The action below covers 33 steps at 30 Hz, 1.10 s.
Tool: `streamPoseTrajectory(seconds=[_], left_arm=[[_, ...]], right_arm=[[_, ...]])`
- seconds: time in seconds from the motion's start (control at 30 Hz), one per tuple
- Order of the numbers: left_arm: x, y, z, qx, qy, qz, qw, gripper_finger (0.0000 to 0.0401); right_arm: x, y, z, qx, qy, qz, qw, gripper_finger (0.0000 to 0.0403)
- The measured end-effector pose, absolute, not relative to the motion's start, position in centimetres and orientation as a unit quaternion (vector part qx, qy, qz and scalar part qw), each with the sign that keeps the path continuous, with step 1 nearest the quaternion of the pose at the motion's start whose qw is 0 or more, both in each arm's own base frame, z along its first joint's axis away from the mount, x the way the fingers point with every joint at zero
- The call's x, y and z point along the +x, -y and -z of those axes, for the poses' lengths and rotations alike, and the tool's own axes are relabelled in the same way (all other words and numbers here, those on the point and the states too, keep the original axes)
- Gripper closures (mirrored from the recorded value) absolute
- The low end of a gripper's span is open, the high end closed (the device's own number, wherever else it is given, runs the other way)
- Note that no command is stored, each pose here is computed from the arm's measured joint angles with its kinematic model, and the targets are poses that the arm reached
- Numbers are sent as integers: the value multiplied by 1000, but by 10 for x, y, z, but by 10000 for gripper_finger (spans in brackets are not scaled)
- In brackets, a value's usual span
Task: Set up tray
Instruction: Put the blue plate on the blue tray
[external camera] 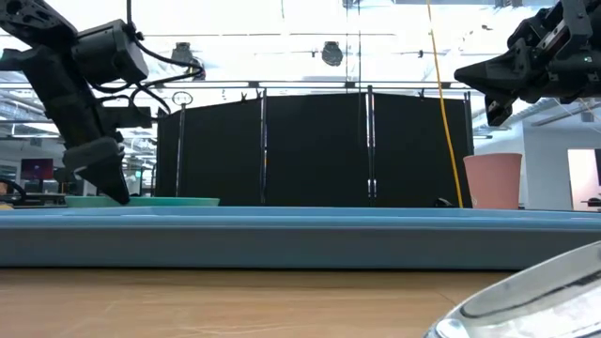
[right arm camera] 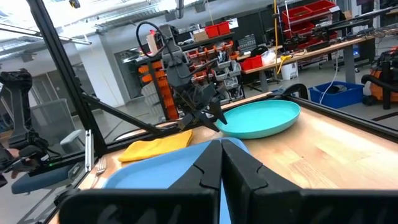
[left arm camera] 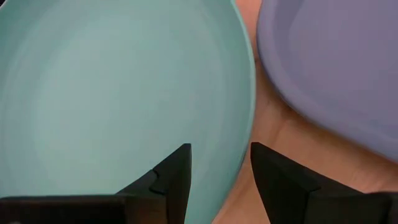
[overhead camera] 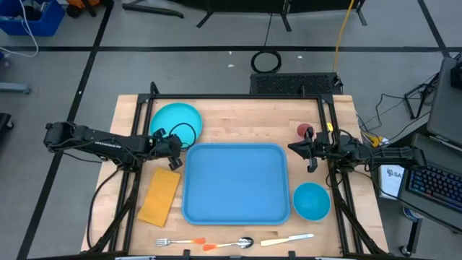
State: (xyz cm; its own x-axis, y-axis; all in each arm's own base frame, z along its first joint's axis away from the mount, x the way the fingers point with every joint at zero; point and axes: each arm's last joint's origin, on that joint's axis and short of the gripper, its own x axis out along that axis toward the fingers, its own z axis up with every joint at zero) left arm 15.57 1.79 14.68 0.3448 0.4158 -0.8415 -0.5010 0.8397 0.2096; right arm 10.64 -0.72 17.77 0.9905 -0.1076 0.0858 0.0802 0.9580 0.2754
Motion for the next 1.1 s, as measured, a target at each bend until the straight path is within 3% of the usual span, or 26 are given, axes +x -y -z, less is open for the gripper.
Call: streamPoseTrajectory(seconds=[0.73,0.87,1.1], left_arm=[[158,-30,-138,-70,-527,-289,796,236],[158,-30,-138,-71,-526,-289,797,276],[158,-30,-138,-57,-529,-280,799,383]], right_arm=[[106,7,-178,133,49,48,989,403],[106,7,-178,133,50,48,989,403],[106,7,-178,133,50,48,989,403]])
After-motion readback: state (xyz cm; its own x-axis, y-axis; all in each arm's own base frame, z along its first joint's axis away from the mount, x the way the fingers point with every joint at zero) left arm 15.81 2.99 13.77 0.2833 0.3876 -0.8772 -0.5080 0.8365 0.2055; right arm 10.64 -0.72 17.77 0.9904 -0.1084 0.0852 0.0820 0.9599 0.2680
